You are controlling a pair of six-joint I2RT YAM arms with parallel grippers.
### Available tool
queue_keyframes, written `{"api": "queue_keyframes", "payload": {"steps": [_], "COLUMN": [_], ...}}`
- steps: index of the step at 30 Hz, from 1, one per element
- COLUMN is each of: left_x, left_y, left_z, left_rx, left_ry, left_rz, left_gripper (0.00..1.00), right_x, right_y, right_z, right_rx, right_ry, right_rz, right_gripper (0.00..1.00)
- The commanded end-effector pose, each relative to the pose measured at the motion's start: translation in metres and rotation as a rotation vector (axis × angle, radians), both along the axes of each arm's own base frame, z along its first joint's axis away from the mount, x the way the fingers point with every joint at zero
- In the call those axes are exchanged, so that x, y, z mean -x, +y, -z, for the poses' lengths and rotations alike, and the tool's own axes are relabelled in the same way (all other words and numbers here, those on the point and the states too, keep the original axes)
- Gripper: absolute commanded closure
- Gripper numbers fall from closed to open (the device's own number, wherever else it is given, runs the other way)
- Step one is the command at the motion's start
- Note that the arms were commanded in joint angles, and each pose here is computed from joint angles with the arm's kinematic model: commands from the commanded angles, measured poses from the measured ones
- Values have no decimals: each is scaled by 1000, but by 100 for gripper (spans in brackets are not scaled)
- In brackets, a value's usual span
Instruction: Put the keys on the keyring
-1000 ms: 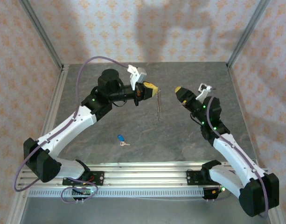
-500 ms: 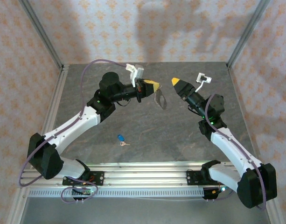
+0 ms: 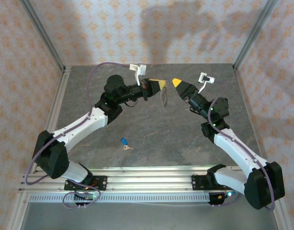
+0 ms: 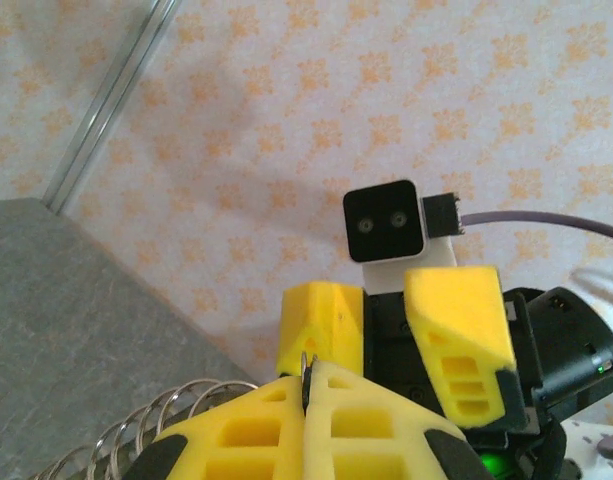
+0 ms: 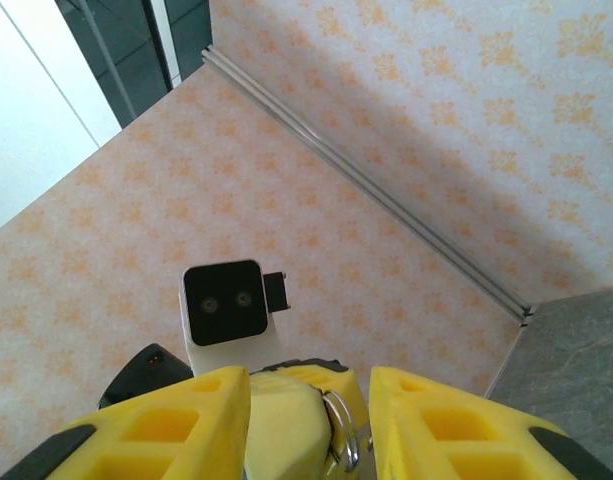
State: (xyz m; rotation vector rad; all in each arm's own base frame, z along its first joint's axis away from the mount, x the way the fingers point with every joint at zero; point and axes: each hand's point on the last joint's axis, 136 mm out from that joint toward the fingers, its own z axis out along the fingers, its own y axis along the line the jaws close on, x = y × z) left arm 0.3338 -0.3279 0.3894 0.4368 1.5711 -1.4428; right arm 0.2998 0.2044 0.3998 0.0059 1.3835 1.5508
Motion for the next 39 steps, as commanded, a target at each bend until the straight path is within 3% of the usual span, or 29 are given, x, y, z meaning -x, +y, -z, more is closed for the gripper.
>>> {"api": "queue_keyframes", "payload": {"steps": [1, 19, 25, 30, 34, 39], "left_x": [-1, -4, -5, -5, -6, -12], "left_y": [7, 2, 0, 0, 0, 5], "left_z": [-23, -24, -24, -25, -26, -26], "left_rx": [76, 75, 74, 75, 73, 81], "left_ry": [-50, -39, -37, -40, -40, -10], "left_rz": [-16, 0, 7, 1, -2, -50], "left_gripper": [100, 100, 100, 100, 100, 100], "right_x": [11, 8, 8, 7, 7, 1], "right_y": [7, 18, 21, 22, 21, 19], "right_z": [-25, -22, -22, -17, -14, -9], "right_rx": [-21, -20, -14, -6, -1, 2], "right_ry": [-90, -80, -77, -67, -61, -38], "right_rz": [-36, -66, -81, -84, -80, -50], "right_gripper": [65, 74, 85, 86, 99, 100]}}
